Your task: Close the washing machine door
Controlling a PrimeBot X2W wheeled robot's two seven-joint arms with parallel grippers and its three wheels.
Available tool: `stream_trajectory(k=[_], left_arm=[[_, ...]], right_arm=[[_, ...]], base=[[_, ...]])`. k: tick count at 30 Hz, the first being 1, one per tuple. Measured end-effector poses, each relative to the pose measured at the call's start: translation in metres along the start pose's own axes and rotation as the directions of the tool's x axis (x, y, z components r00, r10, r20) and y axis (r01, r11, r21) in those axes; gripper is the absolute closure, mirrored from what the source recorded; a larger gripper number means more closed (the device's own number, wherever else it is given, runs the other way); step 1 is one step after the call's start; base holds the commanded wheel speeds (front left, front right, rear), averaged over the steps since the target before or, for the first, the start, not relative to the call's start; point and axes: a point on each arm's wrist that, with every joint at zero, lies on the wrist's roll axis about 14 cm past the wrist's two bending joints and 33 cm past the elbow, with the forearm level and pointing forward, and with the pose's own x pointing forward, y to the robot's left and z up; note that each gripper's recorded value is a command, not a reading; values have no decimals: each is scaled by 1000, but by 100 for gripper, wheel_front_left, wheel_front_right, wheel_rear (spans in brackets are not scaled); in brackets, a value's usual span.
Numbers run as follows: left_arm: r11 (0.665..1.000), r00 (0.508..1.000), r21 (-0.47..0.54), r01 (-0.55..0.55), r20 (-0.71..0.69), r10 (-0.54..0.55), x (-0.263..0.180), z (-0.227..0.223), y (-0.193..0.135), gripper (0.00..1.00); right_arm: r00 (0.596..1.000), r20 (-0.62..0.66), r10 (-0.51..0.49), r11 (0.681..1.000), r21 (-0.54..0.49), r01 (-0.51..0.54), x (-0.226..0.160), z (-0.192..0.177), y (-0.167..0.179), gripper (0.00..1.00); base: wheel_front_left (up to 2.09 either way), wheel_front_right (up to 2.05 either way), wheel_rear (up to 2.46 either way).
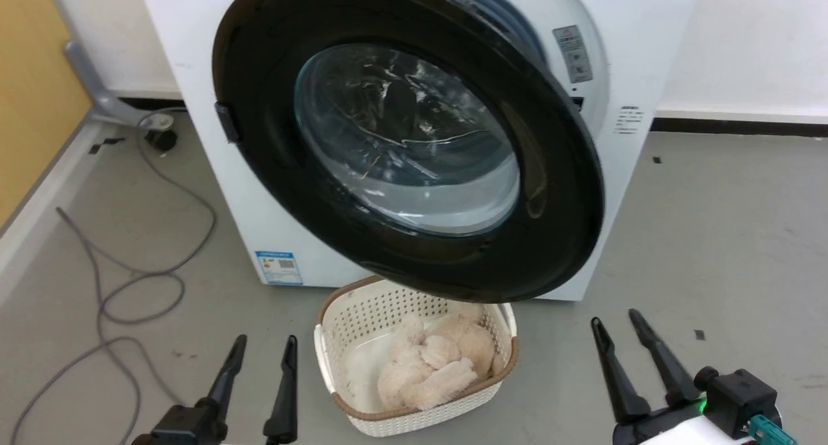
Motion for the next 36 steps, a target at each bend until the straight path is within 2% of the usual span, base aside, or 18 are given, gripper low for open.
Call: stream_trajectory(k=[8, 14, 19, 24, 29, 36], left_arm=[[1000, 999, 8, -25, -22, 25, 4, -8, 5, 0], [999, 998, 16, -48, -30, 48, 17, -12, 14, 0], [998, 997, 20, -64, -37, 65, 29, -16, 21, 0], [996, 994, 32, -89, -59, 91, 38, -24, 30, 0], [994, 992, 26, -105, -71, 107, 45, -30, 34, 0], [990, 987, 23, -136, -88, 138, 53, -38, 42, 0]], right_arm=[[991, -57, 118, 993, -24, -120, 20, -15, 14, 100], [968, -110, 226, 969, -80, -235, 57, -25, 15, 100], [955, -138, 261, 956, -103, -276, 96, -26, 4, 100], [956, -173, 238, 960, -110, -259, 147, -31, -23, 100], [957, -204, 206, 970, -83, -227, 177, -44, -39, 100], [974, -199, 112, 992, -28, -120, 221, -48, -74, 100]], base=[[0, 0, 0], [0, 0, 0], [0, 0, 0], [0, 0, 0], [0, 0, 0], [0, 0, 0]])
